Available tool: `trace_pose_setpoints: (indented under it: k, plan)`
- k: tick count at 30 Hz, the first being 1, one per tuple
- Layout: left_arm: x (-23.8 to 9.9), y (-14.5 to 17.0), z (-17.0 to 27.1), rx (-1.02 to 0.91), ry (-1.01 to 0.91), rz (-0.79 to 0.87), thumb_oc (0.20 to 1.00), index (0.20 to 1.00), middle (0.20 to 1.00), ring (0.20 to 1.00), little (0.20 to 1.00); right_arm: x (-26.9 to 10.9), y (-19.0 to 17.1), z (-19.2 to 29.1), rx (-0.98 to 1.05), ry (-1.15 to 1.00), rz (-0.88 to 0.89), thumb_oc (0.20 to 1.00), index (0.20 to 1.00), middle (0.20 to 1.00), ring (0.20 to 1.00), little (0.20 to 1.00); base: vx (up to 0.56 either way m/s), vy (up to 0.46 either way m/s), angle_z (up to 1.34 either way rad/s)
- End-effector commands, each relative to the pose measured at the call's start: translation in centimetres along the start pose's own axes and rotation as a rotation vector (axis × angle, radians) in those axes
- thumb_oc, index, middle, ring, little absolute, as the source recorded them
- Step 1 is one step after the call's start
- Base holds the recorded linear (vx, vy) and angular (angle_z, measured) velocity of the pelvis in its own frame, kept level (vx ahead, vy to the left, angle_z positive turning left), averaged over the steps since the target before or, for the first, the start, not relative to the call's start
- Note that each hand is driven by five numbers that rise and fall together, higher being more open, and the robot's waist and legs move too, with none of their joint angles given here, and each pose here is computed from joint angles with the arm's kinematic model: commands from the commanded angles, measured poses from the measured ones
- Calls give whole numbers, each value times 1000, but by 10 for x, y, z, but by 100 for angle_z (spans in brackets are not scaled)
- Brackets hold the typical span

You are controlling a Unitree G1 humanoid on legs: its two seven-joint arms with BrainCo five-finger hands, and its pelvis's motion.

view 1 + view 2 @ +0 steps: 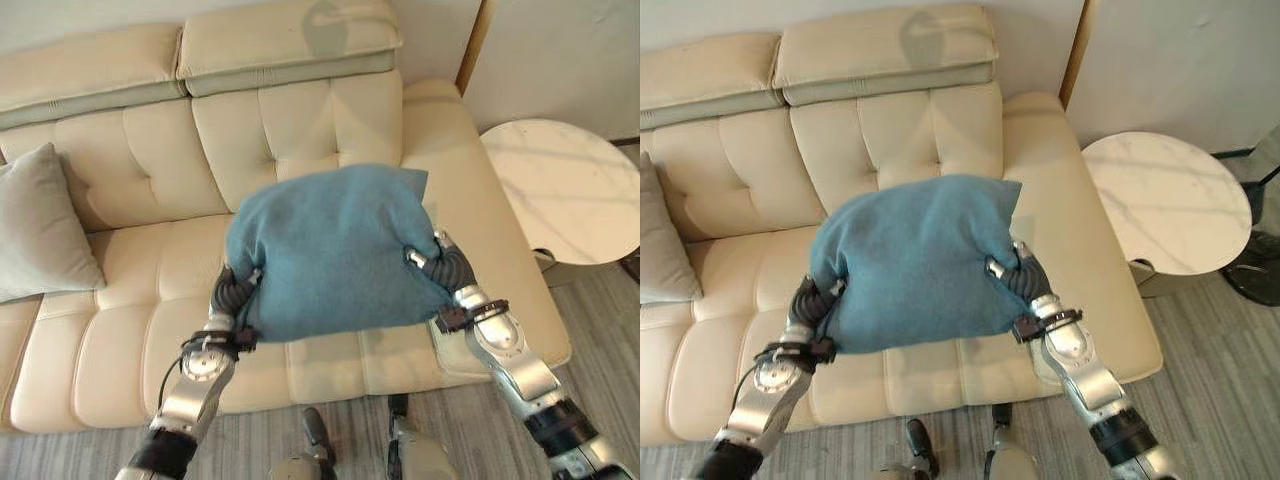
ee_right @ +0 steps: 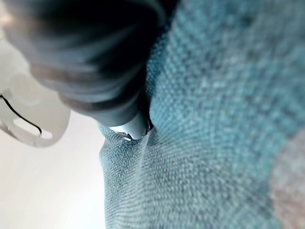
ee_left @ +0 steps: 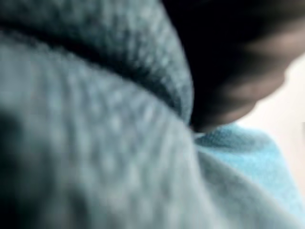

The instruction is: Pick up all the scattered cushions and arrange them neatly on the sofa.

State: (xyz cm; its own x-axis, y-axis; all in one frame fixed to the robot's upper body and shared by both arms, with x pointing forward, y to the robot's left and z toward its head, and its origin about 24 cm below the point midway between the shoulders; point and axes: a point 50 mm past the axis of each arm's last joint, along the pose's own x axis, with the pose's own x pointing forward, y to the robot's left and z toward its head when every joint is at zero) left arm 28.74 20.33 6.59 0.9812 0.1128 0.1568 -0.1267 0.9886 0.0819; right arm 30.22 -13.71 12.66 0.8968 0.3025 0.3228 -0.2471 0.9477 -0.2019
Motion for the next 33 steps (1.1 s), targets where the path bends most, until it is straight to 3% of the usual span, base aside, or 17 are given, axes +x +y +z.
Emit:
trace_pose_setpoints:
  k: [1, 7, 8, 11, 12, 13, 14, 17, 19, 24, 26, 33]
  plan:
    - [40, -50, 97, -38, -485, -124, 200, 200, 200, 200, 200, 51, 55, 96, 69, -492, 90, 200, 200, 200, 200, 200, -130, 11, 5]
    - [106, -72, 209, -15, -714, -18, 200, 200, 200, 200, 200, 123, 62, 187, -150, -704, -70, 200, 200, 200, 200, 200, -37, 3, 5]
    - [107, -73, 212, -16, -722, -18, 200, 200, 200, 200, 200, 124, 62, 190, -152, -713, -73, 200, 200, 200, 200, 200, -41, -16, 6]
    - [122, -74, 283, -35, -821, 47, 200, 200, 200, 200, 200, 151, 55, 251, -290, -777, -189, 200, 200, 200, 200, 200, -41, -66, 24]
    - [129, -62, 324, -63, -827, 93, 294, 294, 294, 294, 294, 165, 46, 273, -363, -740, -207, 244, 244, 244, 244, 244, -33, -86, 20]
    - [129, -62, 325, -64, -828, 93, 294, 294, 294, 294, 294, 165, 46, 274, -363, -740, -207, 244, 244, 244, 244, 244, -31, -100, 20]
    - [139, -48, 327, -61, -754, 130, 1000, 1000, 1000, 1000, 1000, 175, 30, 262, -383, -625, -203, 1000, 1000, 1000, 1000, 1000, -15, -58, 14]
    - [148, -28, 327, -19, -675, 144, 1000, 1000, 1000, 1000, 1000, 185, -1, 242, -397, -452, -199, 1000, 1000, 1000, 1000, 1000, -23, -115, 12]
    - [158, -9, 294, 85, -549, 164, 1000, 1000, 1000, 1000, 1000, 184, -35, 205, -346, -290, -233, 1000, 1000, 1000, 1000, 1000, -24, -120, 32]
    - [159, 20, 219, 40, -397, 210, 1000, 1000, 1000, 1000, 1000, 170, -53, 163, -203, -245, -273, 1000, 1000, 1000, 1000, 1000, -36, -5, 22]
    - [149, 28, 221, -63, -482, 192, 1000, 1000, 1000, 1000, 1000, 160, -60, 165, -240, -297, -255, 1000, 1000, 1000, 1000, 1000, -128, 11, -6]
    - [119, 34, 220, -37, -647, 107, 1000, 1000, 1000, 1000, 1000, 126, -74, 155, -260, -396, -222, 1000, 1000, 1000, 1000, 1000, -18, 8, -5]
